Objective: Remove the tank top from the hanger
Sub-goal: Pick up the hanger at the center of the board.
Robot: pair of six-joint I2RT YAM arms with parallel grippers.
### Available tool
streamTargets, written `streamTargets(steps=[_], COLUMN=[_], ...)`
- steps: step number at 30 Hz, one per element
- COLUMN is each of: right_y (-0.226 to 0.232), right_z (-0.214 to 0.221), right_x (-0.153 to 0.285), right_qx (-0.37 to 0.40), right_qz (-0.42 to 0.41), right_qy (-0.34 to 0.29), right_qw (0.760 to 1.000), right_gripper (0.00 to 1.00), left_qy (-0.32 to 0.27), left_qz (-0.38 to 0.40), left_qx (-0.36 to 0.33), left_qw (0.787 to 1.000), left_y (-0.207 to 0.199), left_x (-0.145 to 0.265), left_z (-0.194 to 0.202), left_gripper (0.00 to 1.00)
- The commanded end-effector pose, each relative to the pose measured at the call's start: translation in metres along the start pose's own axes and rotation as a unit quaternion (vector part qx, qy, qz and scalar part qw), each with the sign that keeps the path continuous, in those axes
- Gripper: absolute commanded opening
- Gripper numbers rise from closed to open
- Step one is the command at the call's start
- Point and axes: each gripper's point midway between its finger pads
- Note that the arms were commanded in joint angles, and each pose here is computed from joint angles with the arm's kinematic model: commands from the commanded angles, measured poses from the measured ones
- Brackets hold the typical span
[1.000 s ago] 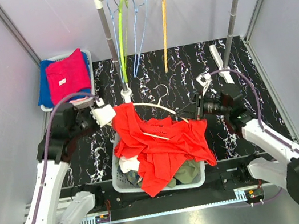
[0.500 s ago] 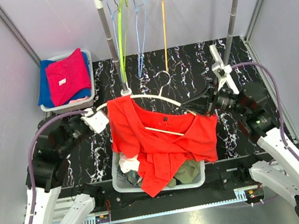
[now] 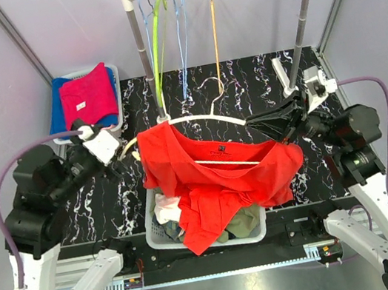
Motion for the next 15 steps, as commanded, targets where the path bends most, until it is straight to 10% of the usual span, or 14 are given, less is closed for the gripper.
streamTargets(steps=[1,9,15], right_y=[0.028,0.032,0.030], right_z=[-0.012,-0.012,-0.015], right_x=[0.000,0.002,0.003], right_qx=[0.048,0.071,0.087], right_qz=[-0.044,-0.051,-0.043], right_qy=[0.006,0.011,0.004], right_qw=[0.998,0.996,0.995], right_gripper=[0.15,0.14,0.08], left_qy=[-0.167,-0.248,-0.206], left_qz=[0.078,0.163,0.192], left_qx=[0.066,0.112,0.107], left_qw=[0.981,0.948,0.954], left_y=[-0.007,-0.004,-0.030], left_x=[0.017,0.039,0.030], left_z=[-0.094,-0.161,-0.127], left_gripper=[0.99,0.99,0.99])
Point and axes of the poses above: each gripper's point midway between its finger pads, its own x axis back along the fingers, its own y axis along the line the jaws close on, z = x × y, and after that the axes turned 10 degrees about -x, right-handed
